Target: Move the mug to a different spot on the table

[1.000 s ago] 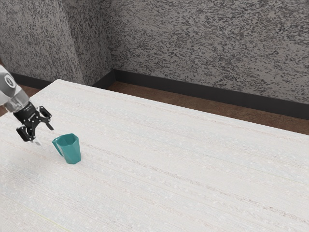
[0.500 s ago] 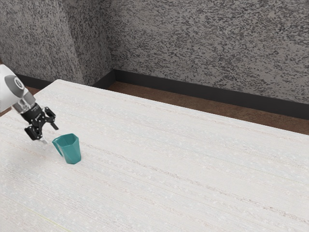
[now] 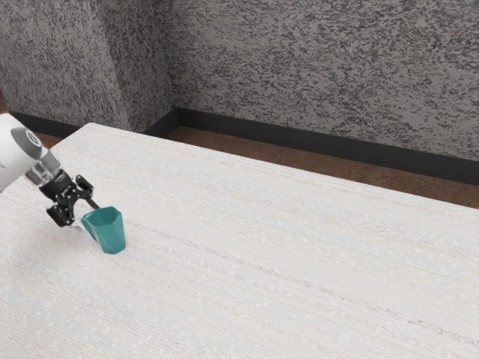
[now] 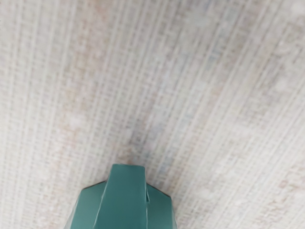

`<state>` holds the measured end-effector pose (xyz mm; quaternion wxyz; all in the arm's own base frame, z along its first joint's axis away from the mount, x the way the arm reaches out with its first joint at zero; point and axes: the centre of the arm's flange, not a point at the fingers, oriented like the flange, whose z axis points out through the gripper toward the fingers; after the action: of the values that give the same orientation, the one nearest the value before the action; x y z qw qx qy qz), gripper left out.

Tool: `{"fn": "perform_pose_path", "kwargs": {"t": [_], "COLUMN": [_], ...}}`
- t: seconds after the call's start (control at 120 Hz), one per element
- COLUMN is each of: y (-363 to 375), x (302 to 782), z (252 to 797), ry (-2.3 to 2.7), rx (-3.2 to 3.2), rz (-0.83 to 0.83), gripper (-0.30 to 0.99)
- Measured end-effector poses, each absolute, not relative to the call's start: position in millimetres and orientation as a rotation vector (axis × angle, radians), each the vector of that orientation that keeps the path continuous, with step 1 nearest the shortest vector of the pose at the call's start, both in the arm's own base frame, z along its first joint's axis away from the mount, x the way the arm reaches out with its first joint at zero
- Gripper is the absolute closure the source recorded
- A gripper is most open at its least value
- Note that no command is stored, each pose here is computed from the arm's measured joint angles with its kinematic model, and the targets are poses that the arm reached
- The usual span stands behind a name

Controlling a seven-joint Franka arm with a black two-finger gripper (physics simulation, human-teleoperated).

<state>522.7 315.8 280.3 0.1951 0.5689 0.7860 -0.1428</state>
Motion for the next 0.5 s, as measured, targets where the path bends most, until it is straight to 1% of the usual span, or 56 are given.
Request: {"fn": "perform_pose_path", "kwargs": {"t": [0.258,0.5], "y": [311,305], "x": [513,518], "z": [265,261], "ry": [2.202,2.18], "rx": [1.59,1.605], "rz": [-0.417,-0.398], "gripper": [0.02,0.02]}}
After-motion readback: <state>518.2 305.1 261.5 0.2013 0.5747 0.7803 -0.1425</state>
